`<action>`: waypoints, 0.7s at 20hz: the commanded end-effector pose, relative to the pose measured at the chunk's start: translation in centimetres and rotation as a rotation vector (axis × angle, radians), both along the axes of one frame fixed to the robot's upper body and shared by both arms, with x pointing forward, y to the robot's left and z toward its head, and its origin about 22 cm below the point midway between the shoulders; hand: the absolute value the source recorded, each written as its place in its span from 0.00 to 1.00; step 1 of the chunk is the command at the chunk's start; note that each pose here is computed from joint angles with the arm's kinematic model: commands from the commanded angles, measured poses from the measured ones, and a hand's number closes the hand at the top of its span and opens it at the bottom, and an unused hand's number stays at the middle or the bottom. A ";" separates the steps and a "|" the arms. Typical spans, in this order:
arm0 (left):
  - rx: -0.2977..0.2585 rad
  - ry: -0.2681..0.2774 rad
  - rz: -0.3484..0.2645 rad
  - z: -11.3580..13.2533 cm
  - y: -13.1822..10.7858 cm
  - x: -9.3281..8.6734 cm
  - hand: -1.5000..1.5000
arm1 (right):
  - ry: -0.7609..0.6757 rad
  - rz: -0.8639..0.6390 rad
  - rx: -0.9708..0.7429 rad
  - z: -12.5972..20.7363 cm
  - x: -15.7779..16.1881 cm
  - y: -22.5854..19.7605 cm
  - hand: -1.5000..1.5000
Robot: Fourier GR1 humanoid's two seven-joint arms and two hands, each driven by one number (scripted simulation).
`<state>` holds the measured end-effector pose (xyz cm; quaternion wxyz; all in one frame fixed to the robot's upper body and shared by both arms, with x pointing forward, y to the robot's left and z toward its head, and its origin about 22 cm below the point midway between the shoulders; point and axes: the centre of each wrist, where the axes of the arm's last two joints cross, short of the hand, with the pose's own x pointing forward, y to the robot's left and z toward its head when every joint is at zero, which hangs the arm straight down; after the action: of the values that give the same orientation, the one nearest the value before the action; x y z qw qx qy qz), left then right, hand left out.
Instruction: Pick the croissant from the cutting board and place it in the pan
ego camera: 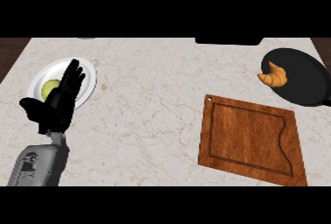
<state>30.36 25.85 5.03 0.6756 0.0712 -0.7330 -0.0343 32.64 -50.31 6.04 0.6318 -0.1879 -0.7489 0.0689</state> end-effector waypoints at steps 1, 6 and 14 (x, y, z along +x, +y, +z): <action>-0.009 0.000 0.024 0.1 1.4 0.1 0.50 | -0.053 0.081 0.107 0.8 -3.4 -3.6 0.00; 0.008 0.003 0.026 -1.1 1.9 -1.2 0.50 | -0.058 0.139 0.113 2.0 -6.8 -6.7 0.00; 0.000 0.008 0.057 1.5 1.5 0.1 0.50 | -0.034 0.156 0.109 1.2 -9.9 -8.2 0.00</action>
<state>29.74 27.55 5.22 0.6814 0.0888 -0.7262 -0.0204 23.84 -58.05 7.61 0.6553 -0.1903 -0.7286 0.0588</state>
